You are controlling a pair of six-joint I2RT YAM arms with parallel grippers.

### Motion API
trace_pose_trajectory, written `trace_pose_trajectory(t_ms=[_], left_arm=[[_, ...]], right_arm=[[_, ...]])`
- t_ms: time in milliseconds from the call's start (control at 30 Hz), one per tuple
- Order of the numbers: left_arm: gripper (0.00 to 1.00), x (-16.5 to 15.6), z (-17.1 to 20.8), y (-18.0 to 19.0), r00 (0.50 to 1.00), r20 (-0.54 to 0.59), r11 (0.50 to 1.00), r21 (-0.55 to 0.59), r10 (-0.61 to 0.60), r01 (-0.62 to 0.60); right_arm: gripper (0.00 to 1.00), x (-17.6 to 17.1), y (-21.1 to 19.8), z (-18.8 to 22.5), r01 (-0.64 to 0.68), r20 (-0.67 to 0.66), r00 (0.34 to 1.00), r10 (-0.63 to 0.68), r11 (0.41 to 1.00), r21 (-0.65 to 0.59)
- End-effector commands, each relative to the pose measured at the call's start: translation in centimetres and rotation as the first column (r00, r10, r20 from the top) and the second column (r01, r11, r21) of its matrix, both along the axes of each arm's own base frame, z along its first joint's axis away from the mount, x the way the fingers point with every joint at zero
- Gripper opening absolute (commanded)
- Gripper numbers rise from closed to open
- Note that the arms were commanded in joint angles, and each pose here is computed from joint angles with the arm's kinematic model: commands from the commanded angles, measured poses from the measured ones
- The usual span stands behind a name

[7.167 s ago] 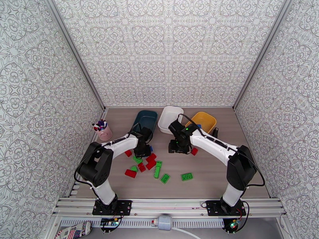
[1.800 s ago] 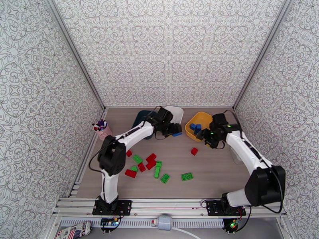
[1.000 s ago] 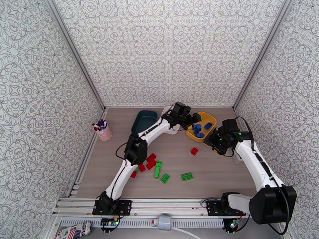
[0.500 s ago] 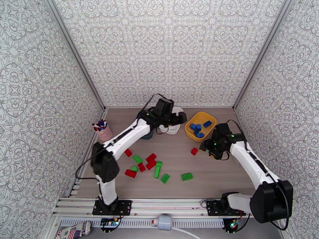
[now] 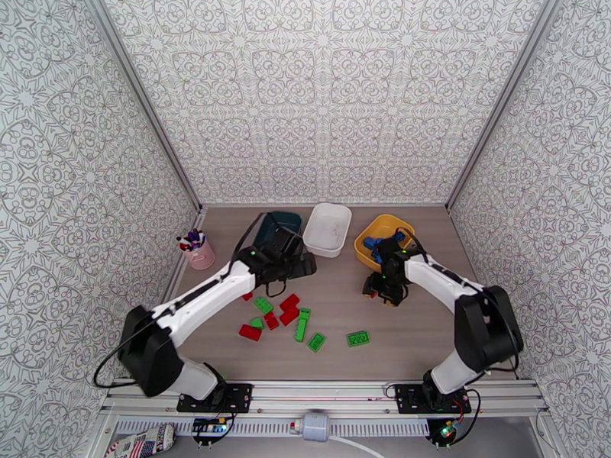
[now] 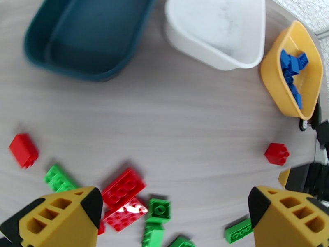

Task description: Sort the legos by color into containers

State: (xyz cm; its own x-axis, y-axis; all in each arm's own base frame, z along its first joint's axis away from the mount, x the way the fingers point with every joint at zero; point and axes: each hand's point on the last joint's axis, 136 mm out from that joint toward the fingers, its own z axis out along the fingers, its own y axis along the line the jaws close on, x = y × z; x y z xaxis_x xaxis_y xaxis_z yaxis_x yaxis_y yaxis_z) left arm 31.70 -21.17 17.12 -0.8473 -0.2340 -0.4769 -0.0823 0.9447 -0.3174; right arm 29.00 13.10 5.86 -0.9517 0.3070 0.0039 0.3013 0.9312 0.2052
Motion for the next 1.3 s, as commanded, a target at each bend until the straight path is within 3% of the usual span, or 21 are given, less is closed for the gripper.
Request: trace_pose_trajectory(t_ms=[0,667,1000,1267], left_arm=[[0.99,-0.6,-0.8,1.7,0.998,-0.007,0.998,0.012,0.062,-0.062],[0.99,-0.3,-3.4,2.3,0.994,-0.065,0.995,-0.032,0.089,-0.092],[0.99,-0.6,-4.0,1.1,0.995,-0.077,0.996,-0.057,0.062,-0.067],[0.99,0.7,-4.4,-2.7,0.994,-0.098,0.988,-0.15,-0.054,0.039]], right_arm=[[0.65,2.1,0.0,0.1,0.006,0.035,0.999,-0.005,0.999,-0.042],[0.58,5.0,2.2,-2.0,-0.068,-0.018,0.998,0.067,0.989,-0.131],[0.46,4.3,1.5,-2.4,-0.069,-0.027,0.997,0.065,0.982,-0.179],[0.34,4.9,2.5,0.3,-0.055,0.039,0.997,0.06,0.992,-0.117]])
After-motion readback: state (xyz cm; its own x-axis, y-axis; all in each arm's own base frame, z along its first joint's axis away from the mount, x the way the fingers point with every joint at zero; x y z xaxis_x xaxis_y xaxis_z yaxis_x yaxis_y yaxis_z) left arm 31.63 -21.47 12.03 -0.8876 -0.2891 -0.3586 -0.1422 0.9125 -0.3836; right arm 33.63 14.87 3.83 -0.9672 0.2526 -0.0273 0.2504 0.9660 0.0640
